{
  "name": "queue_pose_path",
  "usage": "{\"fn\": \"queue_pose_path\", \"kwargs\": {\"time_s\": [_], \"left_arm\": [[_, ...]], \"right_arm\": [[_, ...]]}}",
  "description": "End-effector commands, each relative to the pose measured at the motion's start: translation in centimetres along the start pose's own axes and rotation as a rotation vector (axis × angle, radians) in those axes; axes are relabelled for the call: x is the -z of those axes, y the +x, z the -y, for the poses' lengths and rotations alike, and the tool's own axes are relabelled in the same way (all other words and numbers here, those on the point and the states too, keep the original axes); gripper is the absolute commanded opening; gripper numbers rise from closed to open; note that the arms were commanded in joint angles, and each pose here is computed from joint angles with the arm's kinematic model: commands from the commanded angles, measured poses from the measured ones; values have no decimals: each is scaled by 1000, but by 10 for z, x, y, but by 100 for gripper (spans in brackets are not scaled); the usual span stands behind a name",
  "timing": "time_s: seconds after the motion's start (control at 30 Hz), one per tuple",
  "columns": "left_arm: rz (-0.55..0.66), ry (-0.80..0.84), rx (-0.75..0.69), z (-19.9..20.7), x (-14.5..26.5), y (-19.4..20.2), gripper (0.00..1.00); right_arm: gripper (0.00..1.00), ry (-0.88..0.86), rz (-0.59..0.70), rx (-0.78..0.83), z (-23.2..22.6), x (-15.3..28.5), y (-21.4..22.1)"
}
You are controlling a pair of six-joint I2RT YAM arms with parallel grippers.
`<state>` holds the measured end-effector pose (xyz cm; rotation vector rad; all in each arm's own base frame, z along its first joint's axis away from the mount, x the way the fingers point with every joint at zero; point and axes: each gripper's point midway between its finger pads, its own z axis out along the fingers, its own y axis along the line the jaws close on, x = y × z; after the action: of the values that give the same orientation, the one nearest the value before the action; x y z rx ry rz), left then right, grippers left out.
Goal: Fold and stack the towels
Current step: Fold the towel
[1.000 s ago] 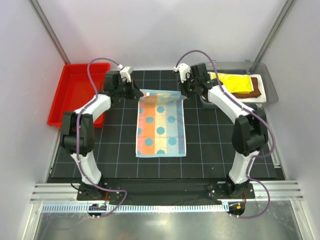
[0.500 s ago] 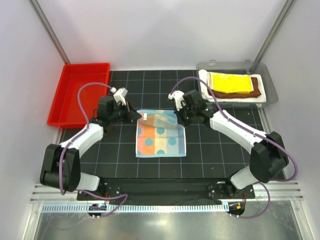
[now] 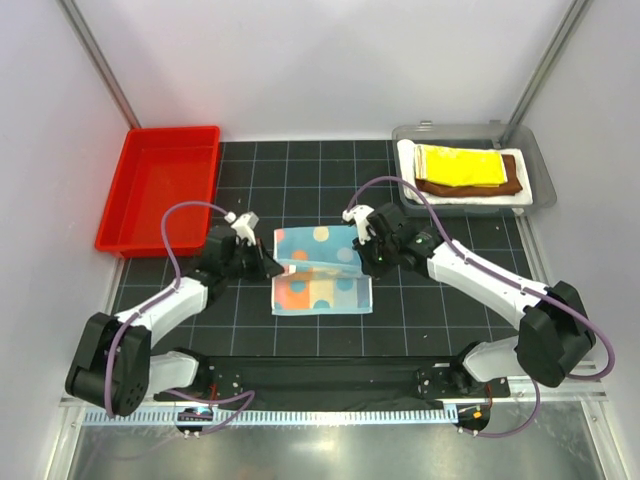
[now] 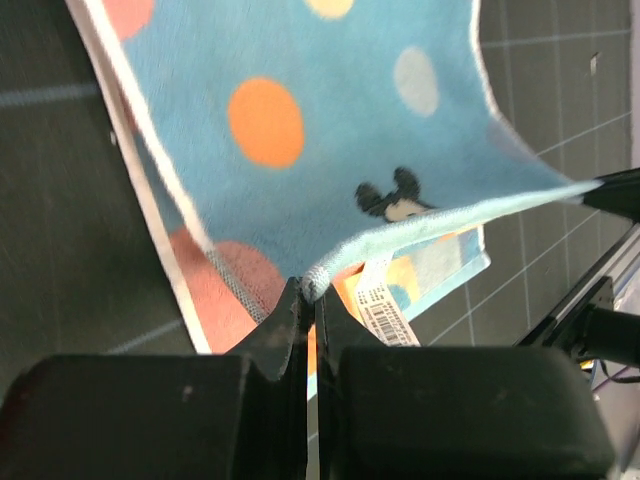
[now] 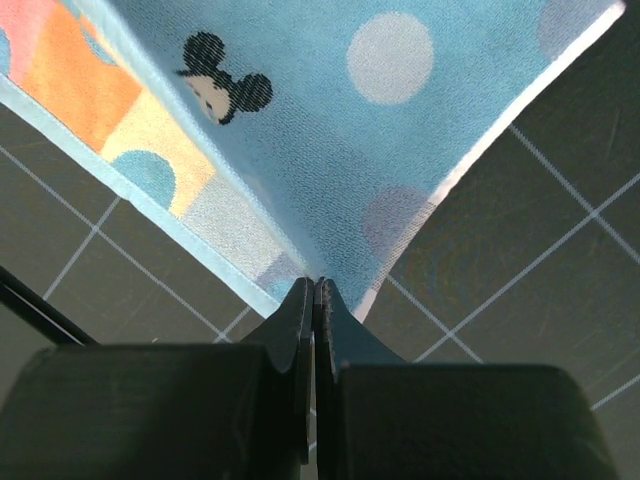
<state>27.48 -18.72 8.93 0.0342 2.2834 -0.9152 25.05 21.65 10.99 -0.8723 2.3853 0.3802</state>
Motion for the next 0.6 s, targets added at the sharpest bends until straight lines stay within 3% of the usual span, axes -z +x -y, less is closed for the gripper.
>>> {"fn": "queue_pose_path", "kwargs": {"time_s": [0.0,0.03,0.17,0.23,0.43,0.57], "left_arm": [[18,-16,15,0,3,6,3],[15,-19,22,-2,5,10,8],[11,-18,39,-2,8,23,11],[3,-38,45,-7,10,30,20],[29,-85,81,-8,24,31,40],[83,-187,102,-15,46,21,46]], "right_arm": [[1,-16,8,-45,-8,5,2],[1,-28,4,-51,-11,4,4],[1,-66,-73,-109,-21,-9,24],[2,-88,-98,-138,-28,-11,33],[23,-148,-196,-213,-45,-2,56],[26,-190,-194,-255,-54,8,60]]}}
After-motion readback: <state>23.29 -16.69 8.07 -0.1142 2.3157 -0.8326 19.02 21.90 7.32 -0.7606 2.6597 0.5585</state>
